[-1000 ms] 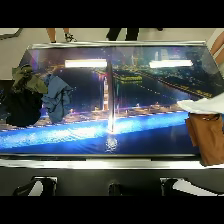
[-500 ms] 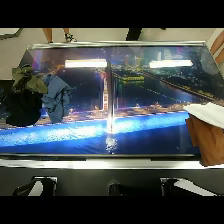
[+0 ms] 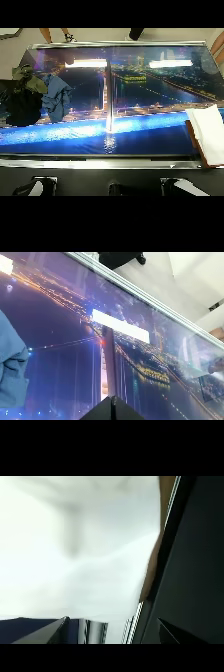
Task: Fold the shirts.
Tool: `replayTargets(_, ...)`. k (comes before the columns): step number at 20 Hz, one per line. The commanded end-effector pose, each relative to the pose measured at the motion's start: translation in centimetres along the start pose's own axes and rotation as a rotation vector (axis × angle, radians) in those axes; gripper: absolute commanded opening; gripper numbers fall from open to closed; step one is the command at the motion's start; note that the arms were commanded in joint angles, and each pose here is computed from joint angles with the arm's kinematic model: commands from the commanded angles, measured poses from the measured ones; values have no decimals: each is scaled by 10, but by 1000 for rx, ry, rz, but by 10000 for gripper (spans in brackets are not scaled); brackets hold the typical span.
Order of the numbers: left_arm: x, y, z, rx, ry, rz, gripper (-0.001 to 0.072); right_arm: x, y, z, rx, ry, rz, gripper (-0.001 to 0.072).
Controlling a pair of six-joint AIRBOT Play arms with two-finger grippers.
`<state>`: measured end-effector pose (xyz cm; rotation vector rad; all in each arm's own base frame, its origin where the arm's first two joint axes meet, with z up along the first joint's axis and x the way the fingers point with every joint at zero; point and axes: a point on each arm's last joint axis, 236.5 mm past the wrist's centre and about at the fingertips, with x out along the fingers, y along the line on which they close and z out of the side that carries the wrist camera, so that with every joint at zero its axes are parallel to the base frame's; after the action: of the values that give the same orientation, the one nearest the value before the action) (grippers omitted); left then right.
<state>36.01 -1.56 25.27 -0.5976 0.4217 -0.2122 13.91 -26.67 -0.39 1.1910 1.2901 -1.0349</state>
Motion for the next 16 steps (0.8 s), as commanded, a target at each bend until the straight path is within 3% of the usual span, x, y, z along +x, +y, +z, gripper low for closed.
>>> replayTargets(1, 1, -13, 13, 7, -45, -30, 29, -23, 25, 42, 1, -194, 108, 655)
replayTargets(3, 5, -20, 33, 76, -57, -14, 27, -112, 105, 85, -69, -454, 421, 588)
replayTargets(5, 21, 2, 42, 221, 19, 147, 25, -199, 186, 79, -315, -679, 605, 585)
replayTargets(8, 52, 73, 19, 450, 270, 561, 27, -213, 287, -22, -721, -691, 613, 585)
replayTargets(10, 71, 94, -41, 555, 519, 660, 62, -150, 314, -99, -909, -532, 460, 589)
replayTargets(11, 76, 99, -89, 499, 671, 645, 313, -113, 313, -132, -974, -436, 366, 638)
replayTargets(12, 71, 106, -145, 437, 862, 629, 677, -76, 307, -166, -1032, -314, 291, 696)
replayTargets(14, 60, 115, -210, 374, 1032, 593, 715, -27, 291, -217, -1128, -118, 186, 692)
replayTargets(16, 71, 106, -215, 377, 918, 538, 715, -16, 284, -233, -1219, -95, 118, 694)
